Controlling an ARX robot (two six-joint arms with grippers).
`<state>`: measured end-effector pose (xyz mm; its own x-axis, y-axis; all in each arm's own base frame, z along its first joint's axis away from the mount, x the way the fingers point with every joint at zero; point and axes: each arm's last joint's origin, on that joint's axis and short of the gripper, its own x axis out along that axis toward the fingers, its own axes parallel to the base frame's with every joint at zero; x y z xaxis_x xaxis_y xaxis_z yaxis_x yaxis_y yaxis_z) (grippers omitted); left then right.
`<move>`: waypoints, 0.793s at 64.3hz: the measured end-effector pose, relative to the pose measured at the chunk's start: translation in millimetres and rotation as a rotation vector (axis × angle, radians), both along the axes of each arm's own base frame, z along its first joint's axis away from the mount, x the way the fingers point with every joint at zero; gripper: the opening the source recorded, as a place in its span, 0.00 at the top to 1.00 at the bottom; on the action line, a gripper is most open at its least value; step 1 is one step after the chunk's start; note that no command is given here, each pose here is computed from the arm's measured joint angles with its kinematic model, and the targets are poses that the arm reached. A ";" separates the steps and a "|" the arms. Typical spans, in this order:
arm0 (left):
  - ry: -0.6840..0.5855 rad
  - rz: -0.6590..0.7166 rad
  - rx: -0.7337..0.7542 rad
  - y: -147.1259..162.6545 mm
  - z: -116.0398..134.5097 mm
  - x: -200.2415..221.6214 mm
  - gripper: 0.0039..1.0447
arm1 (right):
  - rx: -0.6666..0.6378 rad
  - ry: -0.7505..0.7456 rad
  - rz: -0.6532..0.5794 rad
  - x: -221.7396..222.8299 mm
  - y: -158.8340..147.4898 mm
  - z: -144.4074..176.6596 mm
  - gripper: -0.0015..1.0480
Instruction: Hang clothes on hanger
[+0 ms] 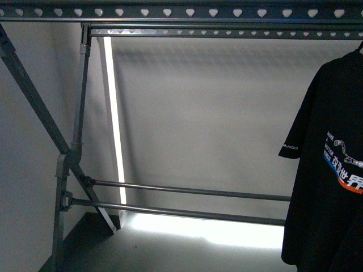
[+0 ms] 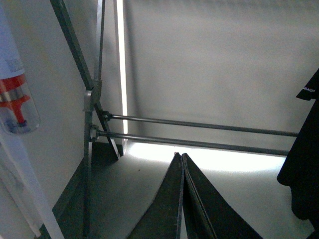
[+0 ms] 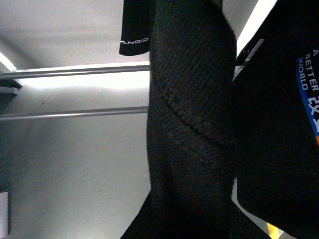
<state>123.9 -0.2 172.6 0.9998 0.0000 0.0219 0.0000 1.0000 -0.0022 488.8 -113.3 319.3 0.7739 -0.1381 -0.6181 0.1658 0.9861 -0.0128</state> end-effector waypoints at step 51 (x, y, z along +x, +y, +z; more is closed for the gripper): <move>0.006 0.001 0.000 0.1 -1.1 -18.3 0.97 | 0.008 -0.379 0.205 -139.7 17.0 10.5 0.08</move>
